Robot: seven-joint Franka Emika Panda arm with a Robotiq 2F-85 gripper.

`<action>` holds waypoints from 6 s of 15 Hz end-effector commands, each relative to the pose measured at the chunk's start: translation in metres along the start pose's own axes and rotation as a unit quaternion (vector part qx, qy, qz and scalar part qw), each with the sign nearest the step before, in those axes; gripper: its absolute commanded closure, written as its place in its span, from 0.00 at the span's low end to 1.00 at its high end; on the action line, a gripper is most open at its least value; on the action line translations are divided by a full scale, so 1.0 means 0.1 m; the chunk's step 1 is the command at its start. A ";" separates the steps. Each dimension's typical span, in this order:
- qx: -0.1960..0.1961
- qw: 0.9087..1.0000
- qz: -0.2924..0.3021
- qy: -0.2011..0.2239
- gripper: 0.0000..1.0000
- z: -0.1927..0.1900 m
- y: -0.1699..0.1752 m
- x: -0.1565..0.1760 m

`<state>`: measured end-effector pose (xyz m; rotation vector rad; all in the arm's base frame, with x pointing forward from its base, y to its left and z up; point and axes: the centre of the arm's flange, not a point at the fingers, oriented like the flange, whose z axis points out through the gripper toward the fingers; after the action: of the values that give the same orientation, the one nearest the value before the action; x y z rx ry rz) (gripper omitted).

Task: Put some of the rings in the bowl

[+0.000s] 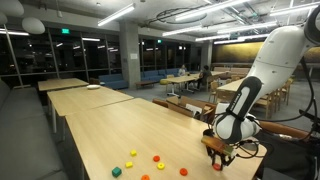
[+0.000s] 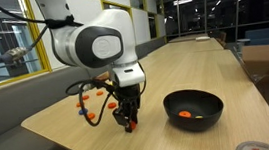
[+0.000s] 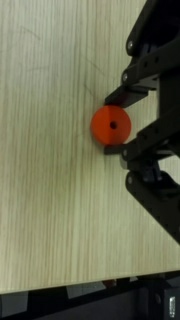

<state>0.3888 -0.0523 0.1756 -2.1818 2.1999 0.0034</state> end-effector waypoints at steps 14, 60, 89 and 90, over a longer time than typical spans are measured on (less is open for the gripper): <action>0.048 0.994 -0.066 0.074 0.78 -0.84 -0.12 0.12; -0.071 0.845 -0.526 -0.063 0.00 -0.78 -1.74 -1.10; 0.019 0.910 -0.413 0.014 0.00 0.07 -1.07 -1.43; 0.018 0.911 -0.411 0.011 0.00 0.07 -1.05 -1.44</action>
<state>0.5092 0.0895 0.1658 -2.9285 1.0763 -0.0651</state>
